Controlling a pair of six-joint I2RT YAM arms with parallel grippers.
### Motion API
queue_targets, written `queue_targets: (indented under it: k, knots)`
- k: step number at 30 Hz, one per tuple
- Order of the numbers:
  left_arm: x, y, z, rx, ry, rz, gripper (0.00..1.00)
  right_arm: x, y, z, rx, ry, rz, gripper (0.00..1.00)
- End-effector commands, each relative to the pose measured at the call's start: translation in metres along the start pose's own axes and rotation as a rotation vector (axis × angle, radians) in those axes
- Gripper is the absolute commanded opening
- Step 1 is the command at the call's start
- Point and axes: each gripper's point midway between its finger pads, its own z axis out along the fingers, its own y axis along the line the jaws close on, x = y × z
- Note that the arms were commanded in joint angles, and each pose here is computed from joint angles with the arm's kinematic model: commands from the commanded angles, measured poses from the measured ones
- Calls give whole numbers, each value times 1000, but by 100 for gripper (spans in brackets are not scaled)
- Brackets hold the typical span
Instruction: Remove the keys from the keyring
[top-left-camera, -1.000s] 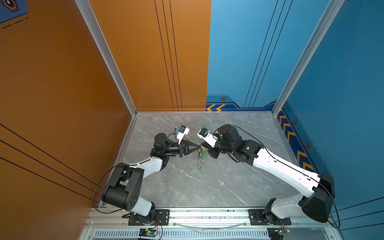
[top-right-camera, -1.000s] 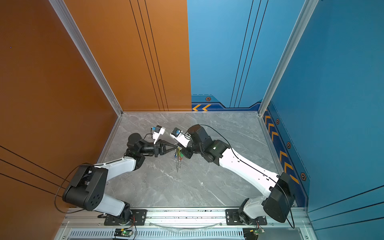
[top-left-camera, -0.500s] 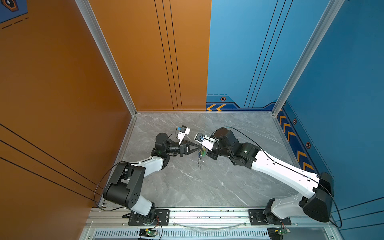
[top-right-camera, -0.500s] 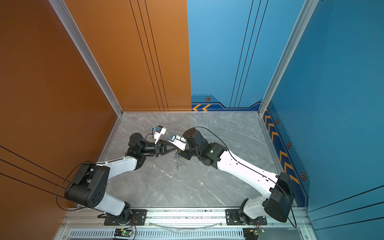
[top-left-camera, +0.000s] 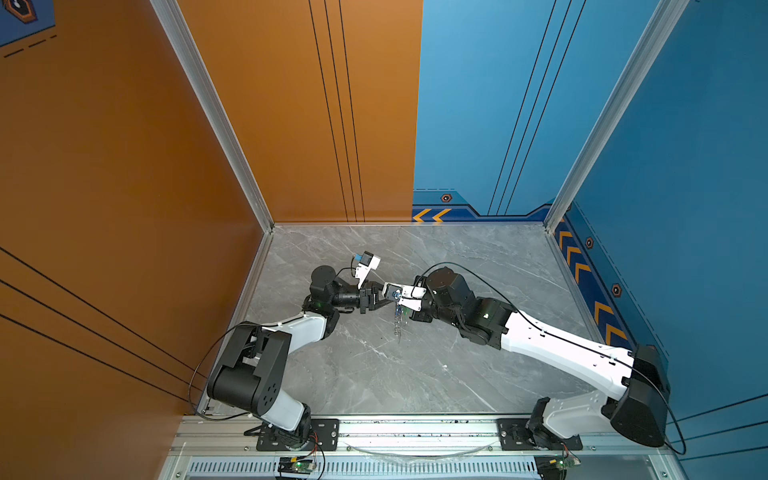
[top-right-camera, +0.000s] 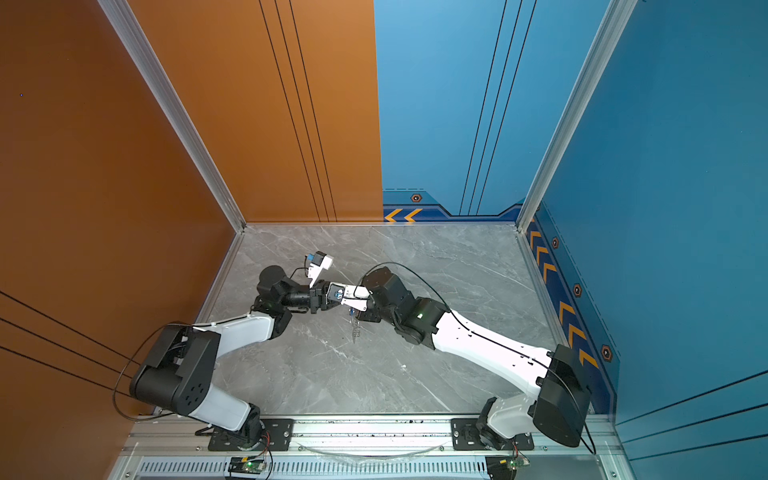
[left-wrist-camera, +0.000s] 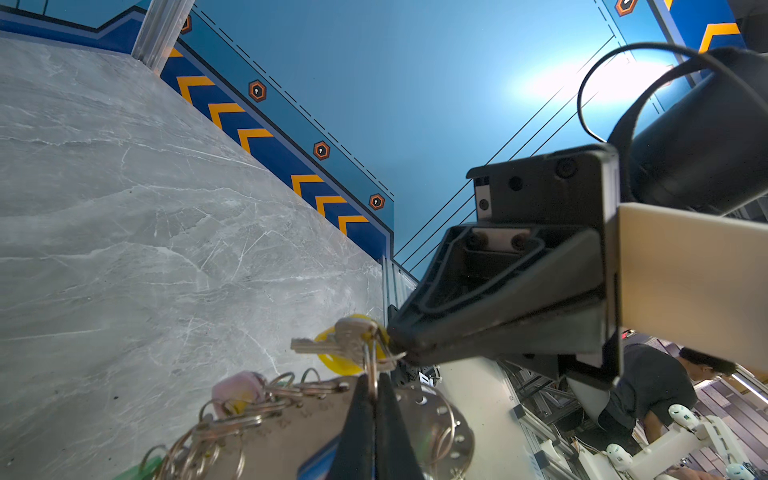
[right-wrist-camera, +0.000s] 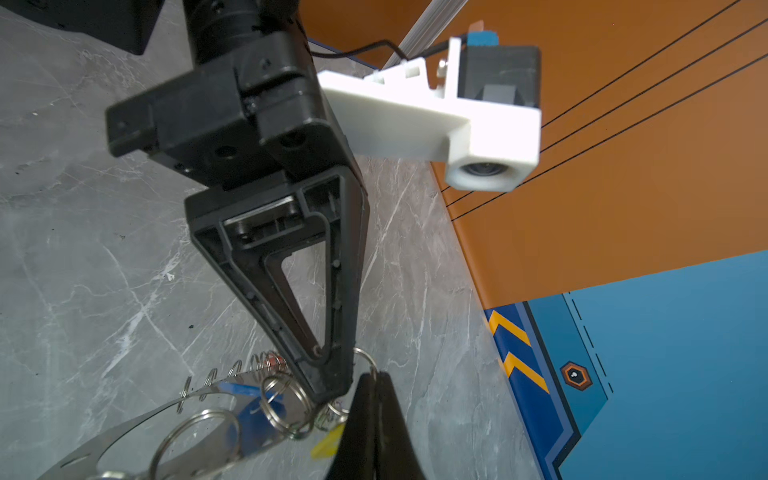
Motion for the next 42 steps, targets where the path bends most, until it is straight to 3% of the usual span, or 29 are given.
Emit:
queue_targets:
  k: [1,10,35,42]
  knots:
    - [1,-9,4,38,23,27,0,-41,-12,-6,100,-198,-109,0]
    - [3,-11,4,40,24,22,0,-43,-13,6,154,-214,-233,0]
    - [4,-16,2,36,17,32,0,-41,-62,-28,266,-221,-198,0]
    - [6,-16,5,40,21,29,0,-45,-53,-20,221,-245,-182,0]
